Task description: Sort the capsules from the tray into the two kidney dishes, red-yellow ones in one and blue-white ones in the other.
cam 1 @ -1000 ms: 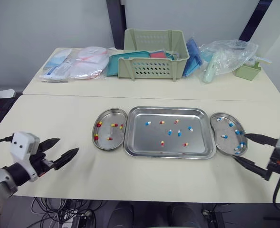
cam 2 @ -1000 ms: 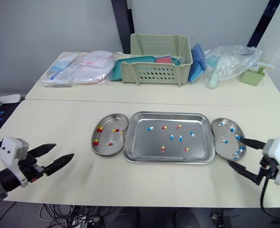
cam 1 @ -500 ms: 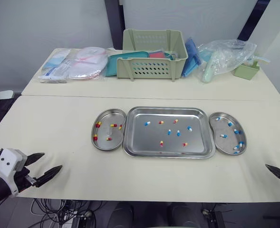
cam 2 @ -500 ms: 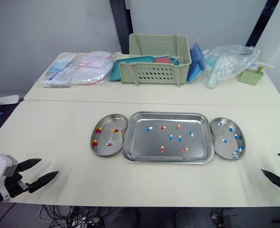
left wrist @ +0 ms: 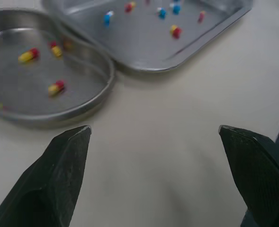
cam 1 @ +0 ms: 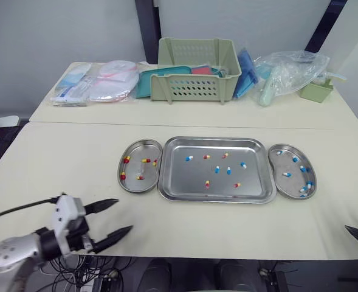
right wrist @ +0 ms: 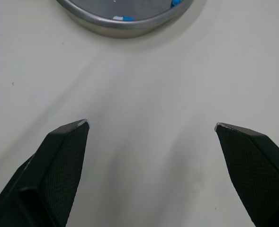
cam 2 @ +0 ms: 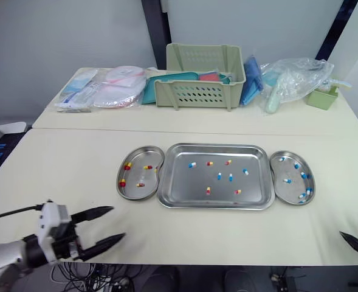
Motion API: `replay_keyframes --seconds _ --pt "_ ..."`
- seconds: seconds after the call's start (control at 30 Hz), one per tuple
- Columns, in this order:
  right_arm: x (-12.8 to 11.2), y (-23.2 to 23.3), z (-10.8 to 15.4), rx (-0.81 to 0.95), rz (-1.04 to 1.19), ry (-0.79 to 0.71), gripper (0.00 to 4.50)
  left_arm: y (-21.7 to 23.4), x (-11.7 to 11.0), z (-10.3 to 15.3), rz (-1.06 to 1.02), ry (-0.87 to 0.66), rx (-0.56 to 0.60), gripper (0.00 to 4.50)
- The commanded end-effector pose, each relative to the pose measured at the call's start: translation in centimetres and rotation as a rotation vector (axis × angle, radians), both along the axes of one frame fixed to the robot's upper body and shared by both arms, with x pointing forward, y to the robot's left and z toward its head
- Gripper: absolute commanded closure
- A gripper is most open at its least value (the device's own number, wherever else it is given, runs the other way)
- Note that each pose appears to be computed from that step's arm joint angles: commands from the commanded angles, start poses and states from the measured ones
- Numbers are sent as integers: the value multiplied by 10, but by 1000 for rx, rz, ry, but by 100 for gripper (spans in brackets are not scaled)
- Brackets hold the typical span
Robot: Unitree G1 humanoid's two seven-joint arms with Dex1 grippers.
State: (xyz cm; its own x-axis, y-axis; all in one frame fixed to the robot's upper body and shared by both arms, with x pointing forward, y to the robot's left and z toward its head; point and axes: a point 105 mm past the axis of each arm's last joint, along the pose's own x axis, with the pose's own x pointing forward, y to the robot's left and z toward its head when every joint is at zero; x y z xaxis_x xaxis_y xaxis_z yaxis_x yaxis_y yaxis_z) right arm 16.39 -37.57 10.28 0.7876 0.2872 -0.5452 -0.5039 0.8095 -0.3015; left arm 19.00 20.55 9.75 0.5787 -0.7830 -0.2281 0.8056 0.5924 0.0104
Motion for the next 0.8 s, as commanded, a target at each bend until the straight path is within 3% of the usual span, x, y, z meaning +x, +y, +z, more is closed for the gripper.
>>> replay_keyframes --seconds 0.03,0.3,0.5,0.8 --pt "-1 0 13 -31 10 -48 0 -29 -2 -3 -62 -59 -41 3" --pt "-9 28 24 -30 138 6 0 -58 6 -8 -46 -135 -108 3" --pt "-2 111 40 68 440 43 0 -64 9 -3 -28 -164 -120 3" --pt "76 222 65 121 681 -70 0 -66 12 0 -12 -181 -111 3"
